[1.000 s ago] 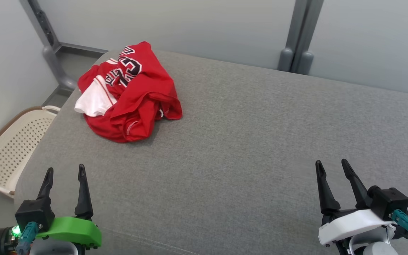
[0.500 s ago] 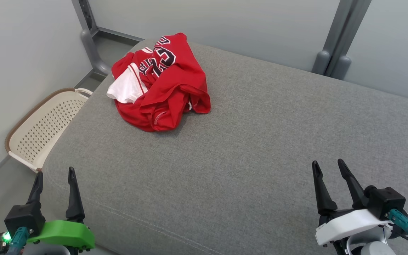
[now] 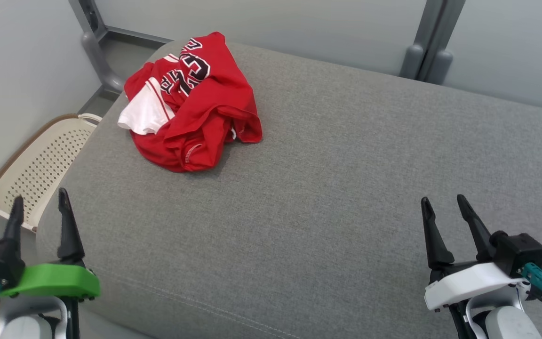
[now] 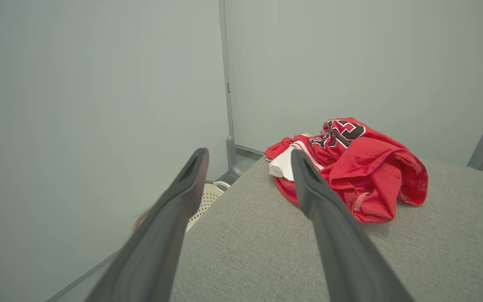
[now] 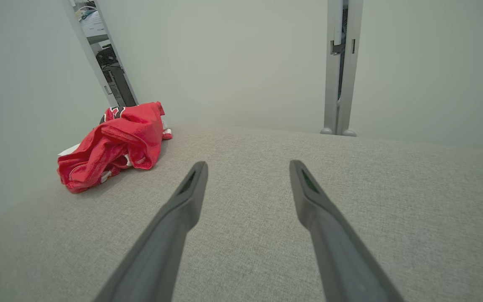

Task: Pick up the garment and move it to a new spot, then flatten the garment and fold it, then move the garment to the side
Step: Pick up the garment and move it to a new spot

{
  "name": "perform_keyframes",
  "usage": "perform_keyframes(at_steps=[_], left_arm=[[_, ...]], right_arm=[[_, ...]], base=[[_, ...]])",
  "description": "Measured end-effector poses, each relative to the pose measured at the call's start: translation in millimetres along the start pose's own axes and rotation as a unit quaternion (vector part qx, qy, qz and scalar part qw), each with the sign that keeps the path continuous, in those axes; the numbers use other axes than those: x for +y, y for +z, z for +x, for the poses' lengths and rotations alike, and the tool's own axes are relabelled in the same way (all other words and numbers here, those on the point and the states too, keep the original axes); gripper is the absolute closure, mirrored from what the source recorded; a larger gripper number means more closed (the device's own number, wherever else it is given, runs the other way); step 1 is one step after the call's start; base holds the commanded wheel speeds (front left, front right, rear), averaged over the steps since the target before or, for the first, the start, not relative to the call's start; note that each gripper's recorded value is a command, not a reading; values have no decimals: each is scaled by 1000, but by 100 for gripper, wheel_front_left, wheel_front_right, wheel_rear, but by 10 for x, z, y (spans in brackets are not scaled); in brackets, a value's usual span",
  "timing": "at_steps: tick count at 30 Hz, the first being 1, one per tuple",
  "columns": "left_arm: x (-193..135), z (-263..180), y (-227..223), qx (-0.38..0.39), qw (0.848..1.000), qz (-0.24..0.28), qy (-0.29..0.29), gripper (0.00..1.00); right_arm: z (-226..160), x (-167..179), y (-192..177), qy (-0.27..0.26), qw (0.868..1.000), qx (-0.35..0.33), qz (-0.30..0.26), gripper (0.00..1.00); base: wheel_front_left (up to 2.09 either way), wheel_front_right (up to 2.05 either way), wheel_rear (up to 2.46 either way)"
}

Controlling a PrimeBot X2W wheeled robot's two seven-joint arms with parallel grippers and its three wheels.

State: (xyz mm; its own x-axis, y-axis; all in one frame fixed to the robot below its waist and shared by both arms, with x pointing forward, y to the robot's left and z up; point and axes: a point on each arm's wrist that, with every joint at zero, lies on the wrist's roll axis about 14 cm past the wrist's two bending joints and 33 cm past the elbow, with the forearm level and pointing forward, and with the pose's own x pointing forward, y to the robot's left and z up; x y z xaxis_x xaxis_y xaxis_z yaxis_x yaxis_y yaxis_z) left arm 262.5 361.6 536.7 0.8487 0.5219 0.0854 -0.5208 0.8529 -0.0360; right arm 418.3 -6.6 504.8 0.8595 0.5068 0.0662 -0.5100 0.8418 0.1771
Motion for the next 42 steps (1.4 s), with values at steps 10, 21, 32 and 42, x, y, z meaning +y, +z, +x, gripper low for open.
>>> perform_keyframes(at_steps=[10, 21, 32, 42], left_arm=[[-361, 820, 427, -60, 997, 17, -52, 0], [-1182, 1830, 471, -69, 987, 41, -139, 0], [-1885, 2528, -85, -12, 981, 49, -190, 0], [-1949, 2699, -1251, 161, 968, 69, -182, 0]], right_arm=[[55, -463, 1, -54, 998, 4, -25, 0], [-99, -1342, -48, -161, 985, 13, -68, 0], [-395, -2006, -242, -242, 964, 49, -96, 0], [-541, -2254, -466, -271, 953, 82, -103, 0]], base=[[0, 0, 0], [0, 0, 0], [0, 0, 0], [0, 0, 0]])
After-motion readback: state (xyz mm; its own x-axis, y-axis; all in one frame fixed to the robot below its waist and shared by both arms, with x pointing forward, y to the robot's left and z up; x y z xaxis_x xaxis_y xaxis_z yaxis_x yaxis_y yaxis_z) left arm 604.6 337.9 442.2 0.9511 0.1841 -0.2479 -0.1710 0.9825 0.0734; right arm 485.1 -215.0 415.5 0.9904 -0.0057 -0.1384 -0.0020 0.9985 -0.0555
